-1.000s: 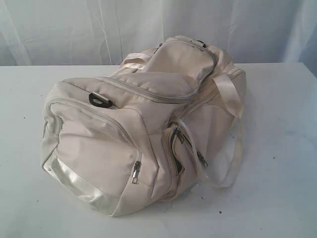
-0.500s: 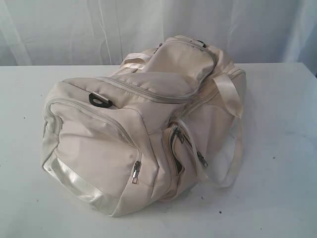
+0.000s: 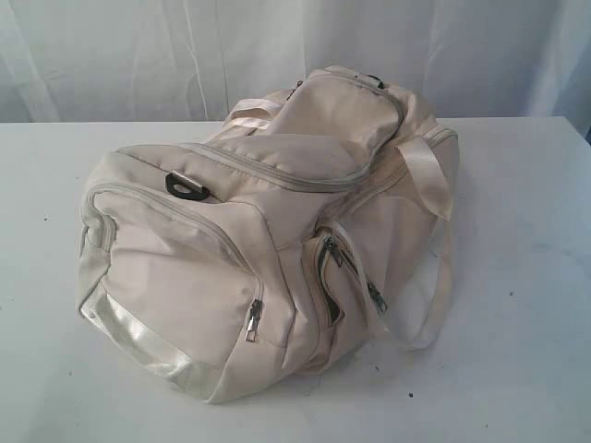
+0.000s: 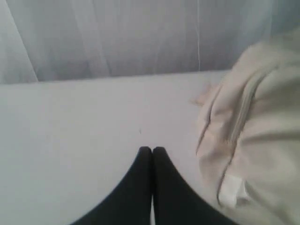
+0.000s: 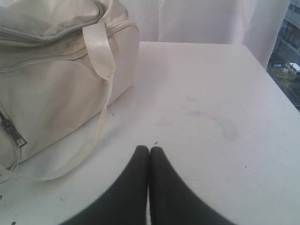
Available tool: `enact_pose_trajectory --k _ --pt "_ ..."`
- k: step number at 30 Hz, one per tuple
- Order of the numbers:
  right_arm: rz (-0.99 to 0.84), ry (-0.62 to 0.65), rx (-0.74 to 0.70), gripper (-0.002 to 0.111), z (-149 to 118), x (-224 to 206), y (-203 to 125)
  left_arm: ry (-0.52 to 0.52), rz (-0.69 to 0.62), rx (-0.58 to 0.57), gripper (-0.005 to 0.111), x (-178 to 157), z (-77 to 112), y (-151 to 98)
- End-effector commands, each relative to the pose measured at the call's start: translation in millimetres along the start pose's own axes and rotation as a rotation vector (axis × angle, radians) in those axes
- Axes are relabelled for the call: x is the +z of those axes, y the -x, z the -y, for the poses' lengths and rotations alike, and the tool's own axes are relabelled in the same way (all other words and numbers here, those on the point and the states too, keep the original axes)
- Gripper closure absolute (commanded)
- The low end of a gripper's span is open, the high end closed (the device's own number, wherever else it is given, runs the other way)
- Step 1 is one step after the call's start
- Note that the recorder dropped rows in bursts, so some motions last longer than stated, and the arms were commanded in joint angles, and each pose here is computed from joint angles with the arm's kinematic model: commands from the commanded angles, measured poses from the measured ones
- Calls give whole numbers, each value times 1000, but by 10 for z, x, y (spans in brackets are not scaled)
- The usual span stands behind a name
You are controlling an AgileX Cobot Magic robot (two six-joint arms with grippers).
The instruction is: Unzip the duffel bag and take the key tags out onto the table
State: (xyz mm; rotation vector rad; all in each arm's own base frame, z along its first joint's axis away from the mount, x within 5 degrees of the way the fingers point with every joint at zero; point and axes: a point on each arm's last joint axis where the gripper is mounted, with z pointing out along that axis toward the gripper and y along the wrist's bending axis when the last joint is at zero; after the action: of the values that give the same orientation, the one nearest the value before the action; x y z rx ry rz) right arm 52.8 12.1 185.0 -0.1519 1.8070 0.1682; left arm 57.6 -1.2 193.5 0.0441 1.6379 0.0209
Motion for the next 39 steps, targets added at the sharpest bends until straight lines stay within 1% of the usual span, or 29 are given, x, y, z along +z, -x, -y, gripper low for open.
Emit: enact_pose_trajectory --k 1,2,5,7,8,10,12,17,19,21,23,25,28,30,32,34,37,39 --pt "11 -1 -6 108 1 1 -3 57 357 -12 107 -60 -52 307" --pt "11 -1 -6 108 1 1 -3 69 439 -18 107 -90 -63 375" --pt "11 -1 -6 108 1 1 -3 97 630 -21 107 -180 -87 524" --pt "11 -1 -6 108 1 1 -3 109 700 -30 107 -220 -99 573" --pt "11 -1 -6 108 1 1 -3 111 716 -30 107 -233 -101 601" --pt "11 -1 -6 108 1 1 -3 110 750 -31 107 -283 -105 739" --pt "11 -1 -6 108 1 1 -3 110 799 -32 107 -358 -110 929" --pt "11 -1 -6 108 1 1 -3 104 861 -41 107 -449 -127 1450" --pt "11 -1 -6 108 1 1 -3 78 862 -91 107 -445 -133 1627" --pt "11 -1 -6 108 1 1 -3 38 861 -171 107 -444 -136 1785" --pt "11 -1 -6 108 1 1 -3 -4 877 -256 107 -463 -138 1880" --pt "11 -1 -6 108 1 1 -3 -27 868 -290 107 -469 -134 1929" --pt "11 -1 -6 108 1 1 -3 -27 849 -289 107 -463 -132 1939" --pt "11 -1 -6 108 1 1 -3 -11 835 -254 107 -445 -131 1934" --pt "11 -1 -6 108 1 1 -3 26 792 -168 107 -379 -129 1917" --pt "11 -1 -6 108 1 1 -3 50 703 -97 107 -268 -123 1873" --pt "11 -1 -6 108 1 1 -3 41 504 -77 107 -45 -107 1747" --pt "11 -1 -6 108 1 1 -3 21 292 -76 107 130 -86 1584"
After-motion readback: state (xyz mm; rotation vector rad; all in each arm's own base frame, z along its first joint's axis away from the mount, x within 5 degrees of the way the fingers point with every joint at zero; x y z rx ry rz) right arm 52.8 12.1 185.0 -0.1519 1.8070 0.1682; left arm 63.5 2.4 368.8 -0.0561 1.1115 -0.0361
